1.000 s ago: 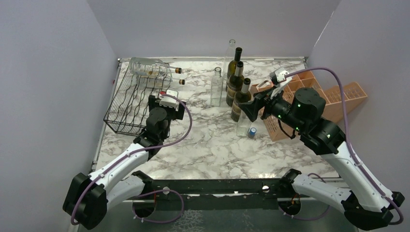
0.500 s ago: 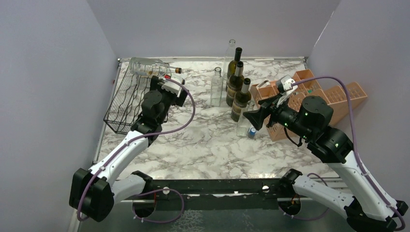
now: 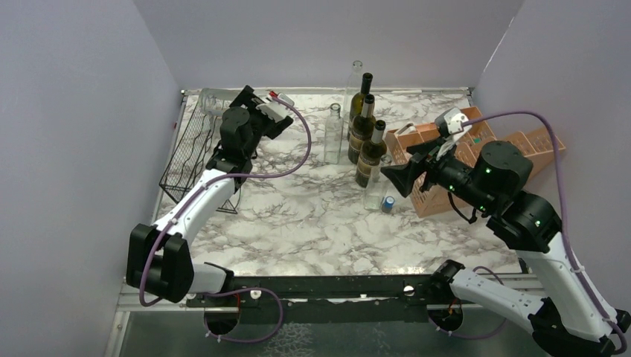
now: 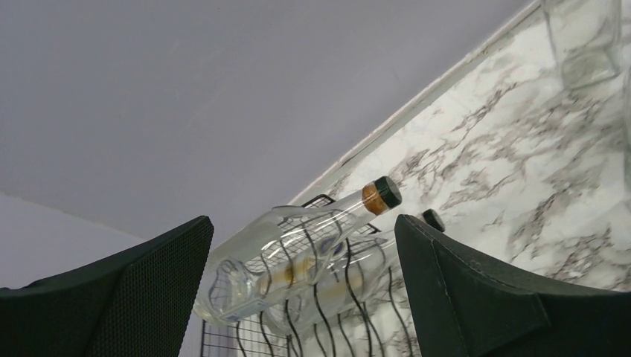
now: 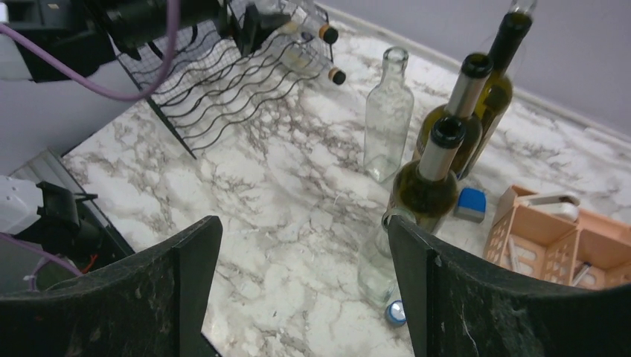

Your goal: Take the wine bottle off the wine rack

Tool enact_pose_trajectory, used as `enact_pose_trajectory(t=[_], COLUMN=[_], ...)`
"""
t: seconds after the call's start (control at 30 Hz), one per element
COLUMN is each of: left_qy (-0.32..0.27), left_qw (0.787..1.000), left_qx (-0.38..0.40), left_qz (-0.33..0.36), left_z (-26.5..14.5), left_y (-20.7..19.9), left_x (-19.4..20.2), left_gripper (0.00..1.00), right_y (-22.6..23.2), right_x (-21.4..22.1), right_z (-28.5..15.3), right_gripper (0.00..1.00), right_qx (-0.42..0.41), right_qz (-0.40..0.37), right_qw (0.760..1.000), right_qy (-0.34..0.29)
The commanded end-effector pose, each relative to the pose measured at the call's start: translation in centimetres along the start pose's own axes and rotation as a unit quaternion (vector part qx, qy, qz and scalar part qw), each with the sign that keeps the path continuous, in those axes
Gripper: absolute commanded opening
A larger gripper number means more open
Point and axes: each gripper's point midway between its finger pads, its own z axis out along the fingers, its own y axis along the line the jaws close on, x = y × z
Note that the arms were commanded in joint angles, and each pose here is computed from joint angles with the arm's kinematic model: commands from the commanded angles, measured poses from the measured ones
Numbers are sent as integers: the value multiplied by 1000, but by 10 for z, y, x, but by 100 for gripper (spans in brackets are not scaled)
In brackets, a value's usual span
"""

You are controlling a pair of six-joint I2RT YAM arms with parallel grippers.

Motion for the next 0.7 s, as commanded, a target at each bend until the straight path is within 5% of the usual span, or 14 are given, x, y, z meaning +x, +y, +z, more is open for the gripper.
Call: enact_pose_trajectory(t=[0.0,0.27,0.67], left_qy=[-22,-20,-19], left_qw=[992,972,956], left_qx=[41,61,94], left_qz=[117,227,278], left_z=[13,51,108], left_y=[-11,-12,-24], left_x=[12,51,89], left_gripper=[99,94,85], right_y=[-10,-14,-22], right_x=[-29,-40,-47], right_z=[-16,-15,-7], right_gripper=[86,86,87], right_qx=[28,41,66], right_qz=[-31,-36,-32], right_qw=[999,998,997], right_qy=[-25,-16,1])
